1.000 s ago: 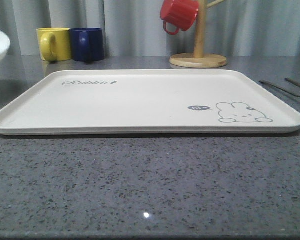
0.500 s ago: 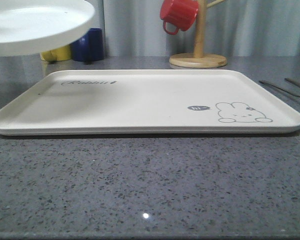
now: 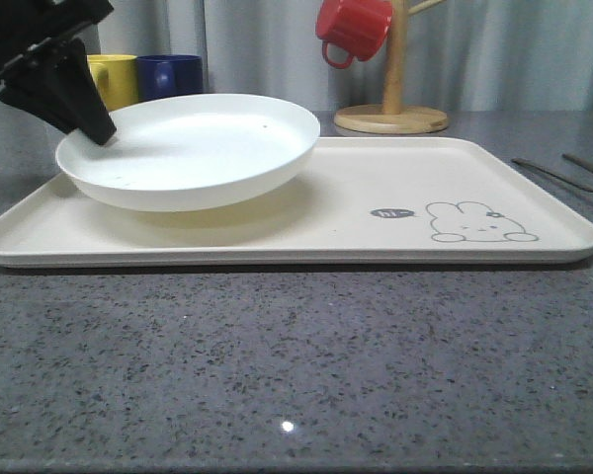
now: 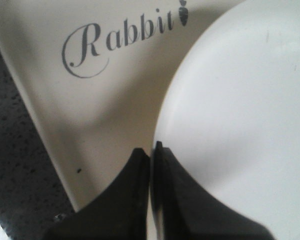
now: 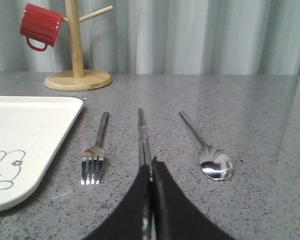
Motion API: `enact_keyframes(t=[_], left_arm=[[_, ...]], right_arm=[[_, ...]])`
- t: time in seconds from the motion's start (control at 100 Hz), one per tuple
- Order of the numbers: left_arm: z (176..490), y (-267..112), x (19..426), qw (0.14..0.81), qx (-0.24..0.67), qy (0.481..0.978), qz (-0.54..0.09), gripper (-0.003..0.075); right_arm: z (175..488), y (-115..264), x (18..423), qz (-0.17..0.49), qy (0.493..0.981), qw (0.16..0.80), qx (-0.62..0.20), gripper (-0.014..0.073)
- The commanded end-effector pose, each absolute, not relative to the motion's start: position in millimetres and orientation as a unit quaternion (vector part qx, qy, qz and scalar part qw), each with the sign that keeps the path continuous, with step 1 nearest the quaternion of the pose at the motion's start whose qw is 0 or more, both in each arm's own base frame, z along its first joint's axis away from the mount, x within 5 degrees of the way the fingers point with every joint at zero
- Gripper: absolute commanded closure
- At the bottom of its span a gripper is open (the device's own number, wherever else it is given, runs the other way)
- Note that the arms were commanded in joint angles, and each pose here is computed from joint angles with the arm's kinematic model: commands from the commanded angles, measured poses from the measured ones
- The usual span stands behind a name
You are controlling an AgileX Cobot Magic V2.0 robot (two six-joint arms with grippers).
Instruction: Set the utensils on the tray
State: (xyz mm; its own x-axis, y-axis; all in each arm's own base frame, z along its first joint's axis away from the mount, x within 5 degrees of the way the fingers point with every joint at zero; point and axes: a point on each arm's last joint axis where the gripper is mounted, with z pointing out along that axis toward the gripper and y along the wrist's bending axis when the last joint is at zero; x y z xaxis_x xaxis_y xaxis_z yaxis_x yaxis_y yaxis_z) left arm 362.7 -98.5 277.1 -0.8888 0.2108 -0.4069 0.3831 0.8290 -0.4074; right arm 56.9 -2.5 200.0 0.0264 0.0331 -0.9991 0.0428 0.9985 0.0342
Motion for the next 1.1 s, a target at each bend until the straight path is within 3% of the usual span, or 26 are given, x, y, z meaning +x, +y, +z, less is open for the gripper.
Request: enact_keyframes(t=[0.0,0.28,0.59,0.84,1.09], left_arm=[[301,-104,362,0.211,0.152,0.928,-0.265,0.0739],[286,-104,368,0.187,0.148,0.936,-0.257,0.0715],[292,-104,369,0.197,0.147,0.934,-0.259,0.0439],[339,-99,358,0.31,0.132,0.907,-0.251,0.0423],[376,-78,313,0.446,0.104,0.866,-0.199,0.0423]], right_arm=[[209,-3,55,-0.011,0.659,0.751,0.021,0.0664],[209,-3,55,-0.011,0.659,0.751,0.021,0.0664],[209,-3,55,-0.011,0.659,0.751,0.021,0.0664],[209,-3,55,-0.011,0.659,0.751,0.021,0.0664],[209,-3,55,-0.011,0.659,0.751,0.021,0.0664]])
